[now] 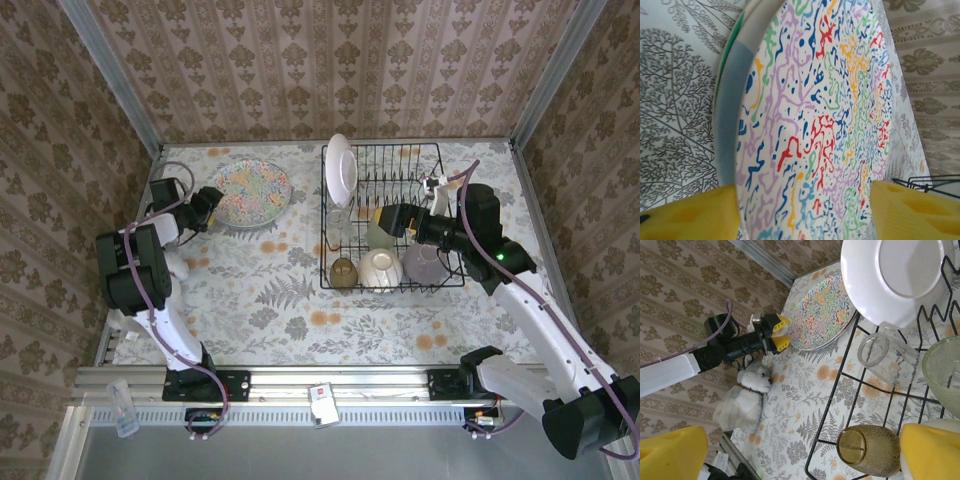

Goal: Unload the mixed dishes from the dish rack

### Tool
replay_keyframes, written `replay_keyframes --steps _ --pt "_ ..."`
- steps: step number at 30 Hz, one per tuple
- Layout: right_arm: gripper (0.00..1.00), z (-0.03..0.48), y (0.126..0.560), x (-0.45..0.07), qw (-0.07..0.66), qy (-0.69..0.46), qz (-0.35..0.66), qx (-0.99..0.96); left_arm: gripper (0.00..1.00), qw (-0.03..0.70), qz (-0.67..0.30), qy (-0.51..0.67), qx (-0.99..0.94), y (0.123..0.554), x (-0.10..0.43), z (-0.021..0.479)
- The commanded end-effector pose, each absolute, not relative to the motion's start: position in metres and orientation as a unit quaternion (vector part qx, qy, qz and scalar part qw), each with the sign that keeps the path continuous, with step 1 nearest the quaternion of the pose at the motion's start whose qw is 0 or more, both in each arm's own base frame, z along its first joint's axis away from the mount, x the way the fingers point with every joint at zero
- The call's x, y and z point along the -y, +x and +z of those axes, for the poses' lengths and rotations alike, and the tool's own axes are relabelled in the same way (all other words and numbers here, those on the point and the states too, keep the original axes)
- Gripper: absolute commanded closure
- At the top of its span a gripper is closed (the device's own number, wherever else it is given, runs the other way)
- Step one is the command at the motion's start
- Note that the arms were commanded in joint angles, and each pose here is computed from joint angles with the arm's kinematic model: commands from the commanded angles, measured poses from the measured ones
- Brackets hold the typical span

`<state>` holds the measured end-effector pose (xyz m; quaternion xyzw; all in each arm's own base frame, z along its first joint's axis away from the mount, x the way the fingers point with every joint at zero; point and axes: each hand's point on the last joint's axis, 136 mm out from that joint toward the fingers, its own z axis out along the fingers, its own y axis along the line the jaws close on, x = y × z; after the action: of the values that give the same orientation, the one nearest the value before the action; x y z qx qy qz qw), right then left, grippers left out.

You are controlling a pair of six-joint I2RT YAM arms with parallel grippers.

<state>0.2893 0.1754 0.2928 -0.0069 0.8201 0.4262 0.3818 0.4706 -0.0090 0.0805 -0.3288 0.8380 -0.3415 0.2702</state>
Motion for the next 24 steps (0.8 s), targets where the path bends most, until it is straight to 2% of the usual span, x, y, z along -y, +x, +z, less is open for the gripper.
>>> replay_keyframes --steps 1,5,9,17,24 --pt "0.0 0.291 0.286 -0.173 0.39 -0.012 0.416 -0.821 0.2 0.28 -0.315 -0.31 -0.852 0.47 0.006 0.101" --pt "0.0 0.289 0.286 -0.172 0.39 -0.009 0.412 -0.824 0.07 0.278 -0.303 -0.305 -0.859 0.47 0.005 0.103" --pt "0.0 0.287 0.287 -0.169 0.391 -0.006 0.401 -0.828 0.0 0.272 -0.288 -0.306 -0.866 0.467 0.003 0.104" --pt "0.0 0.28 0.289 -0.163 0.391 0.001 0.374 -0.841 0.0 0.272 -0.241 -0.307 -0.88 0.45 -0.008 0.117" --pt "0.0 0.271 0.295 -0.155 0.39 0.013 0.326 -0.861 0.0 0.301 -0.209 -0.286 -0.885 0.426 -0.012 0.153"
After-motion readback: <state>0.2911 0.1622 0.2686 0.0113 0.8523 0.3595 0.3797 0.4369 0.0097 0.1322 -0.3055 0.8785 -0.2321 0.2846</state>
